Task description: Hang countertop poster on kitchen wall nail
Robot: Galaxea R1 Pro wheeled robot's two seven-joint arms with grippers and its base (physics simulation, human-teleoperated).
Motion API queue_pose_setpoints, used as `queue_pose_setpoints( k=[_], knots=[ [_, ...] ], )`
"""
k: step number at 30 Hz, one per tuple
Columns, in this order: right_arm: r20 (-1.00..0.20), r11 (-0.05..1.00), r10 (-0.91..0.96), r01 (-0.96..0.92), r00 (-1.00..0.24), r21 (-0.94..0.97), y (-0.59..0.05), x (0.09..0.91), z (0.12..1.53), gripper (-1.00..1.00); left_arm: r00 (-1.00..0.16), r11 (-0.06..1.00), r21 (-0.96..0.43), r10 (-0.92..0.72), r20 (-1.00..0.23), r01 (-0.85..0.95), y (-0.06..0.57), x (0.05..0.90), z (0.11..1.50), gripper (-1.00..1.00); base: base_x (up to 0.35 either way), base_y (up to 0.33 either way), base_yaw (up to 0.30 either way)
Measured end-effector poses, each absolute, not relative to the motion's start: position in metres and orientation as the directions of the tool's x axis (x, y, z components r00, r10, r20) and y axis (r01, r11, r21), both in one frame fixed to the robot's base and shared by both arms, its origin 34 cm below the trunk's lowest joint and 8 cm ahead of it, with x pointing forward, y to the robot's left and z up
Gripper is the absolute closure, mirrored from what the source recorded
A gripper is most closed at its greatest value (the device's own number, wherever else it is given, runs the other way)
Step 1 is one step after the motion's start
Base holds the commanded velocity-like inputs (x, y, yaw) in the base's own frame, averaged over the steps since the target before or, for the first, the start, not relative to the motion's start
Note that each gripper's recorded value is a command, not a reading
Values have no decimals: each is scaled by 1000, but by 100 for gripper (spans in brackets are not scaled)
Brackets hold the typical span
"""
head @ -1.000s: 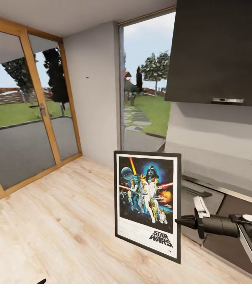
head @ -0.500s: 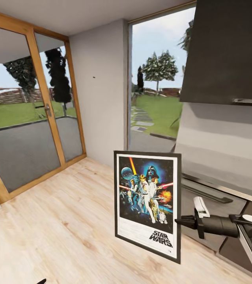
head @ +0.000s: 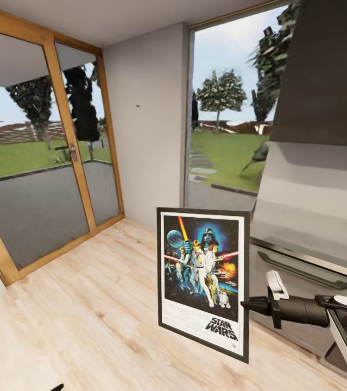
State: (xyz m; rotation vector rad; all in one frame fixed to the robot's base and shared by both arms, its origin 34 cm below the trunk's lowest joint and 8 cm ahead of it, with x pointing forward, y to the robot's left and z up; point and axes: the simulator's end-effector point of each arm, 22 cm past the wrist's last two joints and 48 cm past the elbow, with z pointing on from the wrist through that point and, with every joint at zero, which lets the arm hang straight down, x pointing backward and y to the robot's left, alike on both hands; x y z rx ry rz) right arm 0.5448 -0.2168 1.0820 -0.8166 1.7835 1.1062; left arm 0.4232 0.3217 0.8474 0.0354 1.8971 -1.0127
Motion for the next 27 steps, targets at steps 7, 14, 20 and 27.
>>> queue_pose_setpoints(
  k=[7,14,20,27],
  knots=[
    [-905,396,-87,-848,-416,352,-217,545,1082,100,-547,656,-629,-371,-750,417,322,423,847,-100,188,318,0],
    [-905,397,-87,-848,-416,351,-217,546,1081,100,-547,657,-629,-371,-750,417,322,423,847,-100,196,318,0],
    [-905,397,-86,-848,-416,352,-217,546,1081,100,-547,657,-629,-371,-750,417,322,423,847,-100,209,314,0],
    [-906,396,-85,-848,-415,352,-216,546,1081,100,-547,657,-629,-371,-750,417,322,423,847,-100,238,289,0]
  ],
)
